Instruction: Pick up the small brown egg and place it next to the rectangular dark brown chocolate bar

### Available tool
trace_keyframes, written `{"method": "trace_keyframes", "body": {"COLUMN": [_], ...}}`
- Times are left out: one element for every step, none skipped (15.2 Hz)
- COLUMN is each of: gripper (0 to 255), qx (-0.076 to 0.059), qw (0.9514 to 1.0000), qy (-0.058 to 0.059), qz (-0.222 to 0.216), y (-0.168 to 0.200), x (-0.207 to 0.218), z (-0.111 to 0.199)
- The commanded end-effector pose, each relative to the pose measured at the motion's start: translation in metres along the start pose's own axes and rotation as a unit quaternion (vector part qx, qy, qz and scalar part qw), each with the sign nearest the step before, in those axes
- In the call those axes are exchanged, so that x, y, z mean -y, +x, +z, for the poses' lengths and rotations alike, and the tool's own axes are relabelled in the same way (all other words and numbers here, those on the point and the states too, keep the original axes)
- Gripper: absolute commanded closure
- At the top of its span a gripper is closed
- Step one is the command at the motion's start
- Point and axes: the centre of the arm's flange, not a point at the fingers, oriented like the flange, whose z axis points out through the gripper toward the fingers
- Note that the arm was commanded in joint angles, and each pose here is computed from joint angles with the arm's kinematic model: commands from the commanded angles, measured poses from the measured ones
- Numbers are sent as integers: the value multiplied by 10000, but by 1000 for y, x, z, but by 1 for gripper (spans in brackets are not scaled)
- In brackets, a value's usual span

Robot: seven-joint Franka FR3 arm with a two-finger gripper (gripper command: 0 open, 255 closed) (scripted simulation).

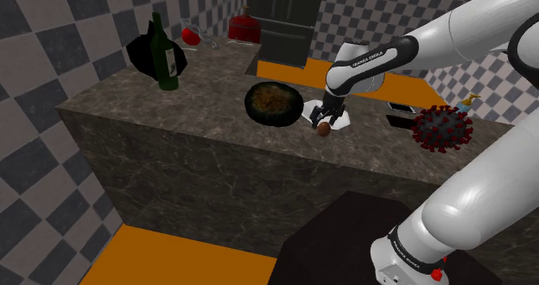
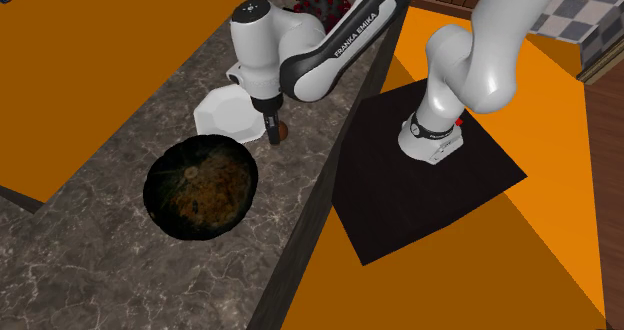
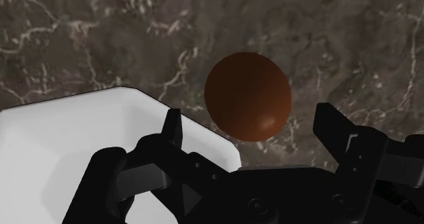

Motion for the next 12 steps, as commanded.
{"method": "trace_keyframes", "body": {"gripper": [0,0,0,0,0,0,0,0,255,255,255,255], "qx": [-3,-3,-3,-3,-3,-3,-3,-2,-2,-2,-2,-2], "qw": [10000,10000,10000,10000,10000,10000,10000,10000,10000,10000,10000,10000], "qy": [0,0,0,0,0,0,0,0,0,0,0,0], "qz": [1,1,1,1,1,1,1,1,1,1,1,1], "y": [0,0,0,0,0,0,0,0,0,0,0,0], "x": [-1,-1,-1,-1,-1,-1,-1,-1,-1,-1,-1,-1], "z": [8,8,8,8,8,8,8,8,8,8,8,8]}}
